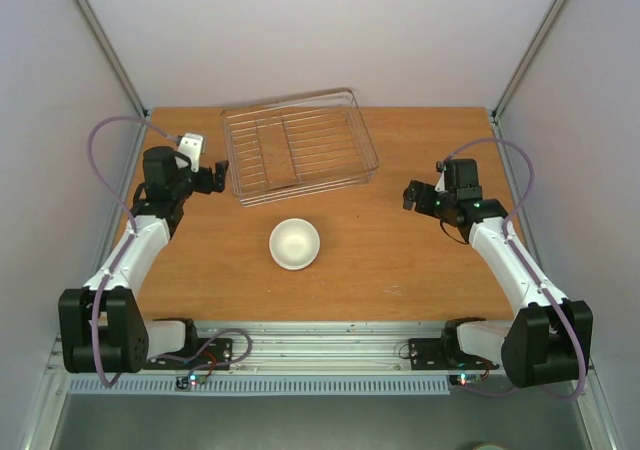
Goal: Load the bowls into the dish rack
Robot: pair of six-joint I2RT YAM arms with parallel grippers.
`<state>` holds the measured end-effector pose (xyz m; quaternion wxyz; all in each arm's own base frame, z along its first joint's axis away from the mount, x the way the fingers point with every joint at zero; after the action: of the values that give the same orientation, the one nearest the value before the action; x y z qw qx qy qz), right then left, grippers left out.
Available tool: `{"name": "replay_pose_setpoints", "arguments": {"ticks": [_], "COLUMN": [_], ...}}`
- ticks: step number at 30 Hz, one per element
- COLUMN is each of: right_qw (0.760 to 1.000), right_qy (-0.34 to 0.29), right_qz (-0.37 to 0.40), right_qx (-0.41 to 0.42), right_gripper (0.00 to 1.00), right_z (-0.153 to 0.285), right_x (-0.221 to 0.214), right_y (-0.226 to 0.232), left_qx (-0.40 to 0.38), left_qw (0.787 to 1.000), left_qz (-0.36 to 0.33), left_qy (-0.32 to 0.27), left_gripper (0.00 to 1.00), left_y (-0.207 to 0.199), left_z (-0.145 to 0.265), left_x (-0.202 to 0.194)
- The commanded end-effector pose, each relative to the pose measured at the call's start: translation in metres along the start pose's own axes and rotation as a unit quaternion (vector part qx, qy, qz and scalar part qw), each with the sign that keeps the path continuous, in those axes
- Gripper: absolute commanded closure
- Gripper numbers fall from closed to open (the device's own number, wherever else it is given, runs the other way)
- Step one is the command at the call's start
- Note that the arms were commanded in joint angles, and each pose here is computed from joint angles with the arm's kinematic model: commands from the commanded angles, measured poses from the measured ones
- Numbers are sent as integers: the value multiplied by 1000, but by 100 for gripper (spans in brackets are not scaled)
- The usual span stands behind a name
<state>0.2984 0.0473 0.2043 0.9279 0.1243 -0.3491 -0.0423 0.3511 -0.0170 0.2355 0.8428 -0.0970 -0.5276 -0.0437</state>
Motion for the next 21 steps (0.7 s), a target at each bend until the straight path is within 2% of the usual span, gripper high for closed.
{"name": "replay_pose_setpoints", "arguments": {"ticks": [1, 4, 7, 13, 21], "right_qw": [998, 996, 993, 996, 998], "right_qy": [13, 3, -7, -38, 24], "right_qz": [-10, -13, -30, -19, -1], "right_qx": [-65, -90, -110, -84, -53], "right_gripper": [2, 2, 1, 1, 2], "right_z": [4, 6, 11, 20, 8], "right_x": [1, 5, 7, 12, 18], "right_y": [-12, -17, -21, -15, 1], "left_qx": [-2, -18, -8, 29, -3], "left_qw": [999, 1000, 1000, 999, 1000], "left_qz": [1, 2, 4, 7, 18], "left_qy": [-35, -16, -21, -35, -6], "left_gripper": [1, 1, 1, 1, 1], "left_y": [-2, -5, -4, 5, 2], "left_z": [6, 6, 7, 6, -14], "left_x": [19, 17, 18, 19, 8]}}
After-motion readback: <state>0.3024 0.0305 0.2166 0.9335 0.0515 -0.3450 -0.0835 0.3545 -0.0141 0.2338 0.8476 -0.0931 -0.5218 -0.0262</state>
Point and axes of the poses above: each gripper's point midway between its finger pads, its own z axis back along the fingers, its own y axis along the line the jaws close on, x = y × z, the point moved 6 cm from there along z, back along the fingers, and after that the axes turned 7 degrees about z, right-handed, at the moved point
